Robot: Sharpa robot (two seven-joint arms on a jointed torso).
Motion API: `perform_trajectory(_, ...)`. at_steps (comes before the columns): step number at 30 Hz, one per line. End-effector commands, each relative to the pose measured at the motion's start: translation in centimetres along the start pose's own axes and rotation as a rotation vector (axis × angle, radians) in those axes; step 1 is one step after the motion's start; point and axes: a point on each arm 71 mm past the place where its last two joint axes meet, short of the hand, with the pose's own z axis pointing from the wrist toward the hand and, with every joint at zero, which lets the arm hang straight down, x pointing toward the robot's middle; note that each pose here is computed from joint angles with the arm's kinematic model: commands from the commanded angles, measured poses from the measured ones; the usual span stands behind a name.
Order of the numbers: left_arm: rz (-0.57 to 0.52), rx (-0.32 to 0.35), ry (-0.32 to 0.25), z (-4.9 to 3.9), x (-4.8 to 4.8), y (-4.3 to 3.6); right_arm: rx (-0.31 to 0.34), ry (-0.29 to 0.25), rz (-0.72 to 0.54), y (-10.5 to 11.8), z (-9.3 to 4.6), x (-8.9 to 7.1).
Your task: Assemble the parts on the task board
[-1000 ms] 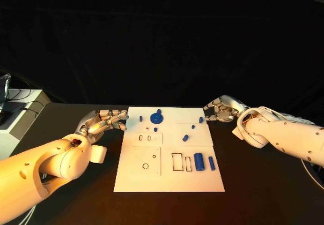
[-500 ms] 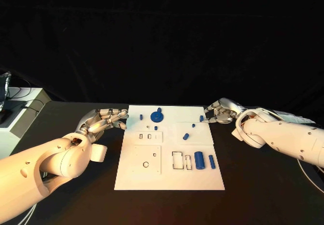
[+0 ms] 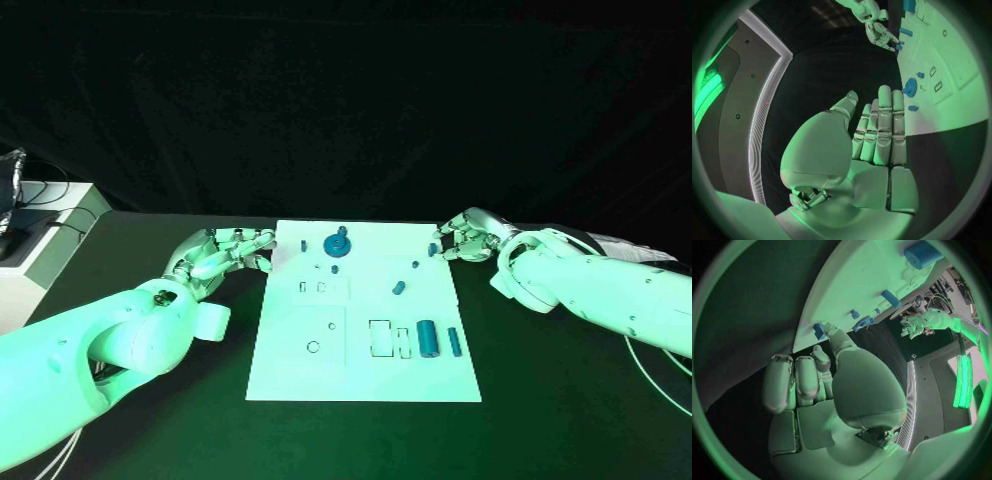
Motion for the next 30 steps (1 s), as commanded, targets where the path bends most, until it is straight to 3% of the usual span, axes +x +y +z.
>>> perform_trajectory(1, -0.003, 0.01, 0.016, 0.0, 0.22, -0.12, 0.018, 0.024, 0.006, -0.3, 0.1, 0.3)
perform_trajectory(30, -0.002, 0.008, 0.013, -0.04, 0.12, -0.12, 0.016, 0.065, 0.002, 0.1, 0.5, 1.4)
